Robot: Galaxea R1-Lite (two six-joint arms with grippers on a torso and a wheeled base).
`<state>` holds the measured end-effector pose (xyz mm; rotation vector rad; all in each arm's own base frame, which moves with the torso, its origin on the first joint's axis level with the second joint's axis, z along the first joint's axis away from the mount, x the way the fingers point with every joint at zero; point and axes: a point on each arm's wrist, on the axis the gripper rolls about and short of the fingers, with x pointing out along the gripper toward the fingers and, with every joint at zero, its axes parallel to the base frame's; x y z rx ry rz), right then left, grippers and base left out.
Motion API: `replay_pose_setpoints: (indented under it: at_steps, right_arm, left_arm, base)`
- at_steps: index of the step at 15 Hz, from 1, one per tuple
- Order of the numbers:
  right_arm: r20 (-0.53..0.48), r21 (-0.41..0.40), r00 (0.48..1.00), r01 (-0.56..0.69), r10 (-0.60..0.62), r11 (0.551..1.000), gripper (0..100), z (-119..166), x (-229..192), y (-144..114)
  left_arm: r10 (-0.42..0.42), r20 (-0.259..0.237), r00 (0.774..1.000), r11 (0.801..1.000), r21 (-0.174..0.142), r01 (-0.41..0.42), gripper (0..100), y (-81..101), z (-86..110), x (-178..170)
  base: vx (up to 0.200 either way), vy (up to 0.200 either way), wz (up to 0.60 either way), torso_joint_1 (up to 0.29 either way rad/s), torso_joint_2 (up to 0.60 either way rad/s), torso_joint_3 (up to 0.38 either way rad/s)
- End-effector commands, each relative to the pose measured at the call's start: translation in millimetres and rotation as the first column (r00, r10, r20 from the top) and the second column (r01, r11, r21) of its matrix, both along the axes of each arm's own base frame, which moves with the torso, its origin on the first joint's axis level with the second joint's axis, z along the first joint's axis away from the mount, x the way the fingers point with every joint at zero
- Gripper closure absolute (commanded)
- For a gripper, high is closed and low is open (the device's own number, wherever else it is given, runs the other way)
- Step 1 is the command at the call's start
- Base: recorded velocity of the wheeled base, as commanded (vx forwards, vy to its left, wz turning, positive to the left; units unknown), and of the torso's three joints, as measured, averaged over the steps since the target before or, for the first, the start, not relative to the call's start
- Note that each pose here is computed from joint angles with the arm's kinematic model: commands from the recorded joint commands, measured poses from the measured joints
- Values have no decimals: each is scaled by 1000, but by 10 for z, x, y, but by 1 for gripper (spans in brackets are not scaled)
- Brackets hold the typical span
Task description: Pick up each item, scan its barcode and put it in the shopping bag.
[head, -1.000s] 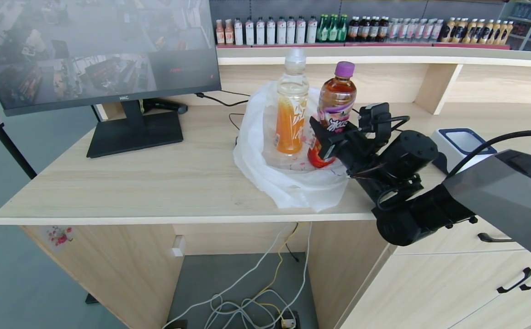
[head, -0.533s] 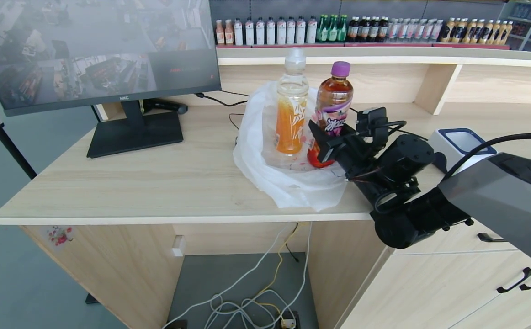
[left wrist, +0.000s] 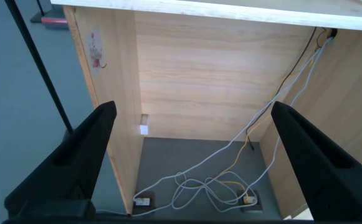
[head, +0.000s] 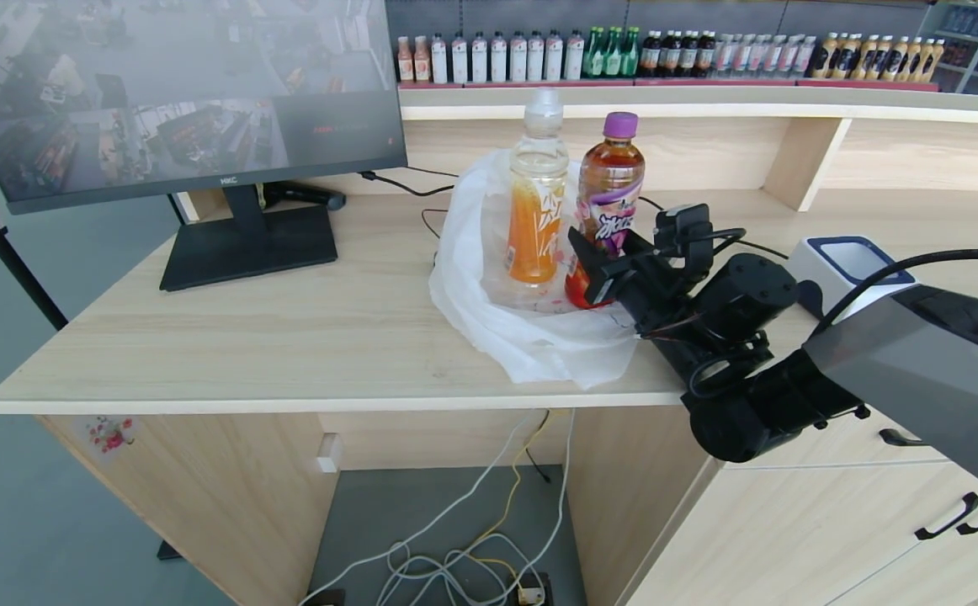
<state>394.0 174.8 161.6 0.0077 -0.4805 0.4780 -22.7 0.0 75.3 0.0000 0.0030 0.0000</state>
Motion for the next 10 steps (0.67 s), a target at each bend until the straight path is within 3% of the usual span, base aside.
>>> replay_pose_setpoints:
  at_steps: [1, 4, 5, 10]
  right_arm:
    - [0, -1, 1000, -1, 1, 1000, 100, 1, 0, -1]
    - [0, 1, 1000, 0, 0, 1000, 100, 14, -16, -14]
    - [-2, 1, 1000, 0, 0, 1000, 0, 19, -27, -19]
    - [3, 6, 1000, 7, -7, 1000, 0, 69, -136, -69]
  left_arm:
    - [0, 0, 1000, 1000, 0, 0, 0, 0, 0, 0]
    - [0, 0, 1000, 1000, 0, 0, 0, 0, 0, 0]
    - [0, 0, 1000, 1000, 0, 0, 0, 0, 0, 0]
    - [0, 0, 1000, 1000, 0, 0, 0, 0, 0, 0]
  base:
    - [0, 0, 0, 0, 0, 0]
    - [0, 0, 0, 0, 0, 0]
    - [0, 0, 0, 0, 0, 0]
    - [0, 0, 0, 0, 0, 0]
